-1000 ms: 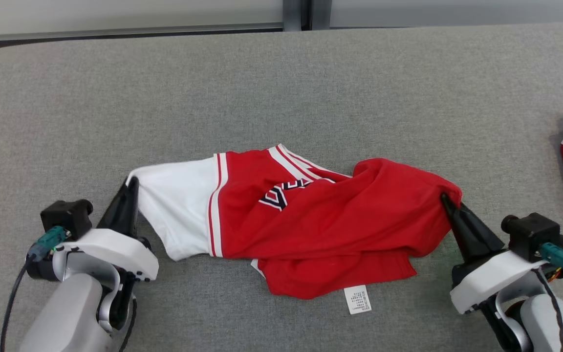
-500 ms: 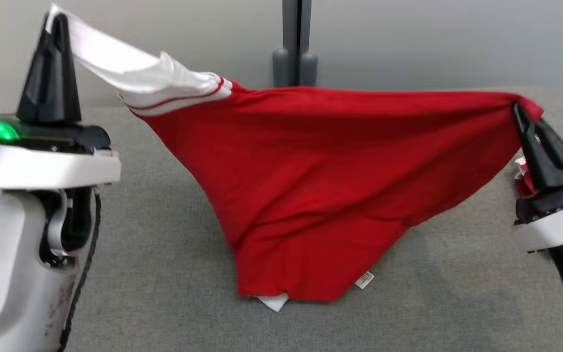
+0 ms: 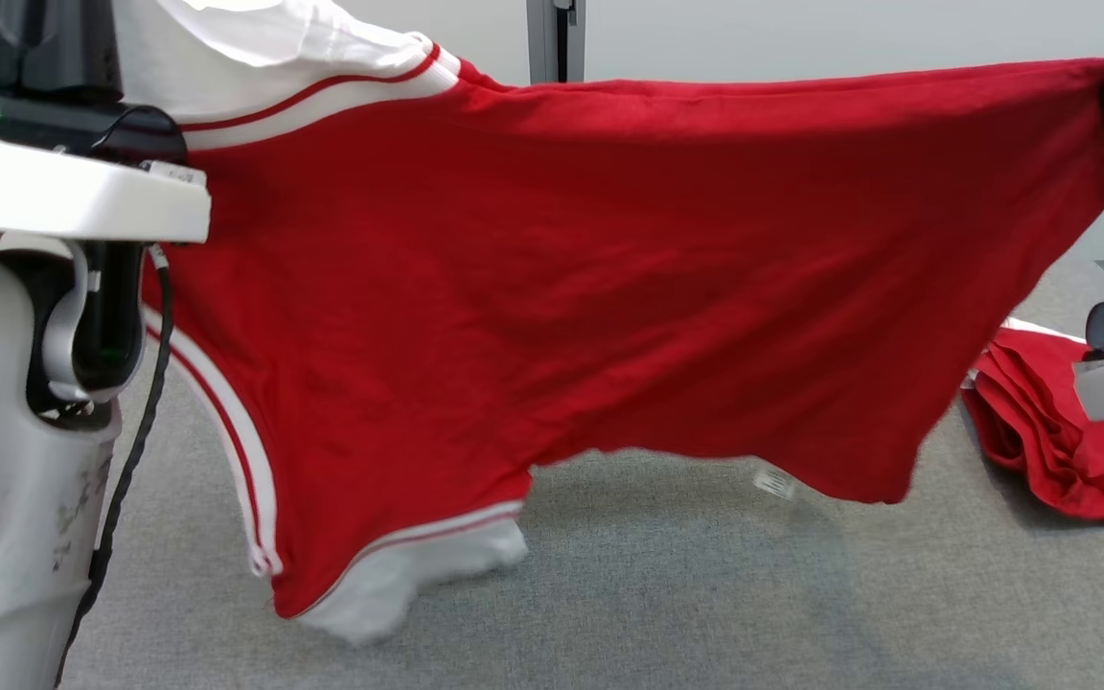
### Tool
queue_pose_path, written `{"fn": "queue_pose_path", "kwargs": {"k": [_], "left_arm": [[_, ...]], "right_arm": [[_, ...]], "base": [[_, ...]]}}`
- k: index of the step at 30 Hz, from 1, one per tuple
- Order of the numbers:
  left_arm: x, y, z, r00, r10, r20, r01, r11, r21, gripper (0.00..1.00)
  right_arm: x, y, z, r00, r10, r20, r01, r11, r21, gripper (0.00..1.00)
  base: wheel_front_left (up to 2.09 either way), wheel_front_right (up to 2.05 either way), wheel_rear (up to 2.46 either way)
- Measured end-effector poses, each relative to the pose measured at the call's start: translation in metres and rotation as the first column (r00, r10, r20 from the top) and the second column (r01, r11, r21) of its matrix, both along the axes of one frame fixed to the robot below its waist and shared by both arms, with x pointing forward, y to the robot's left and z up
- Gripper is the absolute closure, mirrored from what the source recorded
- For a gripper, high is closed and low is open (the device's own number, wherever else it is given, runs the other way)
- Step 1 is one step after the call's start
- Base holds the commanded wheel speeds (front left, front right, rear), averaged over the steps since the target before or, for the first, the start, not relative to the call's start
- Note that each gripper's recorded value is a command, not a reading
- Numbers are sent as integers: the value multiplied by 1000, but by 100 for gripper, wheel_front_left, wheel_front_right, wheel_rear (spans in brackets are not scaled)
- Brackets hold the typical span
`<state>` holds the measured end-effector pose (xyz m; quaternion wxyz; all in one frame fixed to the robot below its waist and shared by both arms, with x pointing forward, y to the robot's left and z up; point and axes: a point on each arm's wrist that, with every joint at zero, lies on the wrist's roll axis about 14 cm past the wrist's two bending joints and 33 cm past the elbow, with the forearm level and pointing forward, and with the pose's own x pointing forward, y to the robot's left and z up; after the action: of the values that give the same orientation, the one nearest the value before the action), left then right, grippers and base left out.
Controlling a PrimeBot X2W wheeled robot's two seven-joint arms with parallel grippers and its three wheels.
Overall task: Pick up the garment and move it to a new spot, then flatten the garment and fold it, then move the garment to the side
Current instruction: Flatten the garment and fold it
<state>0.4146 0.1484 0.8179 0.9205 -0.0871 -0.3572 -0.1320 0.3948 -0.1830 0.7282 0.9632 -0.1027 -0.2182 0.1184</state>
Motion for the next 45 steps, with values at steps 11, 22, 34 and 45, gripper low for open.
{"fn": "queue_pose_path", "kwargs": {"k": [11,22,34,45], "left_arm": [[77,-20,-14,994,-24,-110,26,1000,15,100],[143,-22,-4,991,11,-131,-14,1000,-19,100],[186,-20,-216,802,2,-598,-39,998,-48,100],[133,2,-390,525,-45,-850,-163,975,-152,100]], "right_arm": [[63,1,13,1000,17,-11,-16,998,55,100],[134,31,54,993,70,91,-80,991,105,100],[191,80,-105,947,145,-285,-109,984,139,100],[138,100,-285,758,226,-612,-68,960,271,100]], "base": [[0,0,0],[0,0,0],[0,0,0],[0,0,0]]}}
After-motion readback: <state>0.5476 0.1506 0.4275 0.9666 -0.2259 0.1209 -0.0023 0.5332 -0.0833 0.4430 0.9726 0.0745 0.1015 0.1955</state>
